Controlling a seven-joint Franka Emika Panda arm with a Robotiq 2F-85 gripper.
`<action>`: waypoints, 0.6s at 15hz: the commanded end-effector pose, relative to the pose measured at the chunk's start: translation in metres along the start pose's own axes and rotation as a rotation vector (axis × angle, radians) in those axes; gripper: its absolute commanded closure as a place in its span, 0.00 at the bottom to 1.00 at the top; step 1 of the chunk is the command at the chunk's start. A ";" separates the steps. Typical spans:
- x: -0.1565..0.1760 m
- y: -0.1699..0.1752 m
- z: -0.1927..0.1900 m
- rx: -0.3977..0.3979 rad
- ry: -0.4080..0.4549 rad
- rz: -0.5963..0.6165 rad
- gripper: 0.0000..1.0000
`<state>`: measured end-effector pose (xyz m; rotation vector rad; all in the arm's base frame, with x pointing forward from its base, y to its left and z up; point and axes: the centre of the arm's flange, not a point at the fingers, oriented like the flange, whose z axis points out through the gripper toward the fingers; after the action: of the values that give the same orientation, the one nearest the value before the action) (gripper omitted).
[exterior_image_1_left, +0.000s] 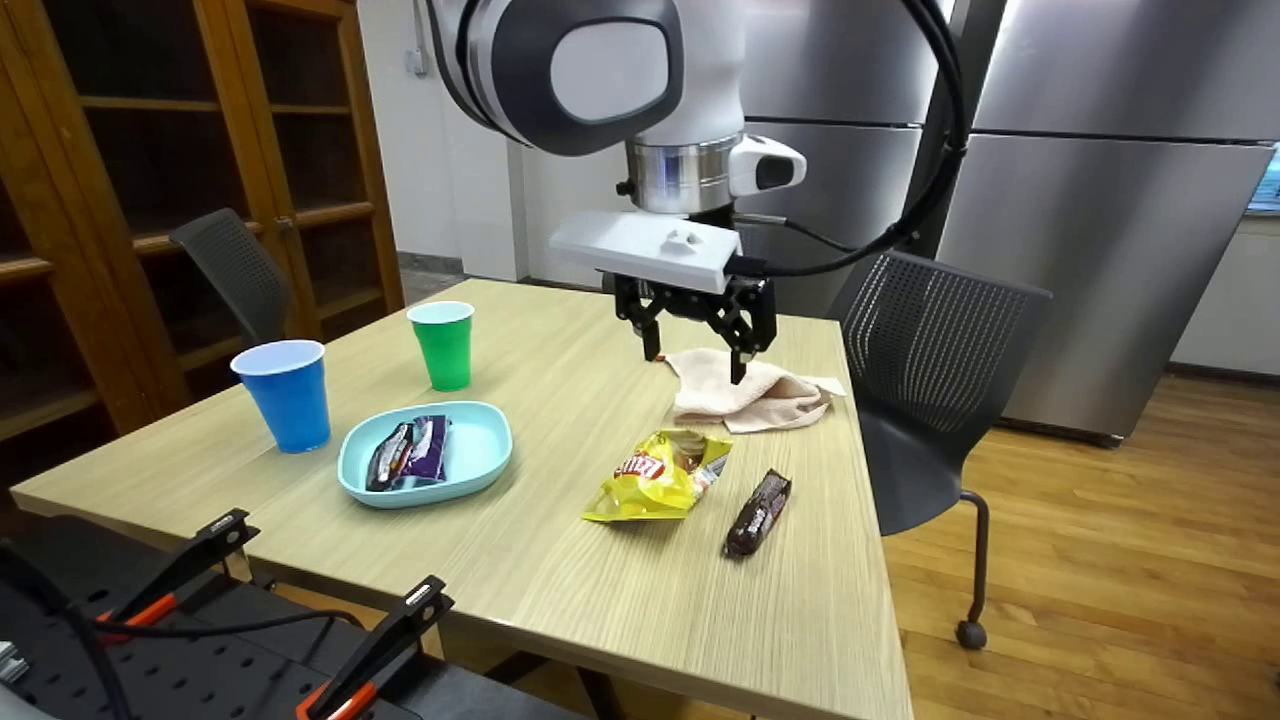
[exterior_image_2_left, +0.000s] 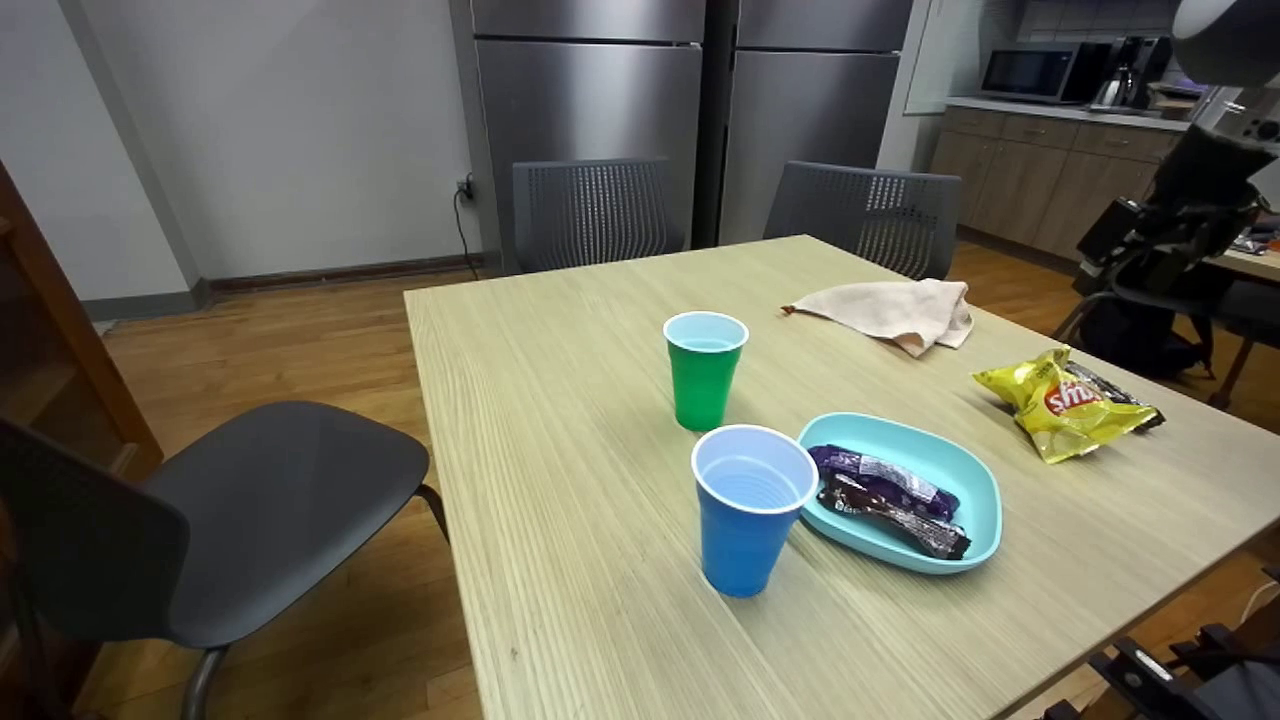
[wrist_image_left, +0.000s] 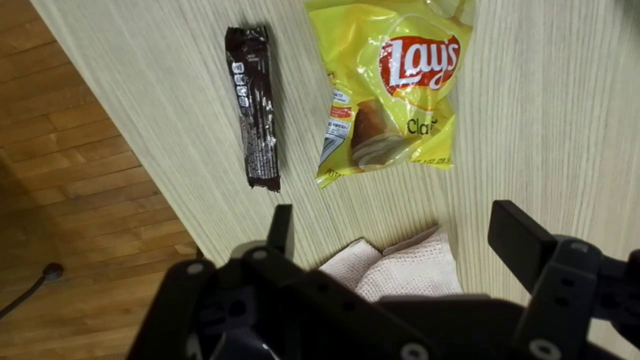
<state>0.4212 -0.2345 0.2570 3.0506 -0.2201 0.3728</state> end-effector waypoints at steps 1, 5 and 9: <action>0.012 0.032 0.026 0.010 -0.004 -0.056 0.00; 0.014 0.050 0.044 0.005 -0.019 -0.074 0.00; 0.014 0.060 0.063 -0.007 -0.048 -0.072 0.00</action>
<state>0.4300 -0.2844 0.2173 3.0417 -0.1394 0.3066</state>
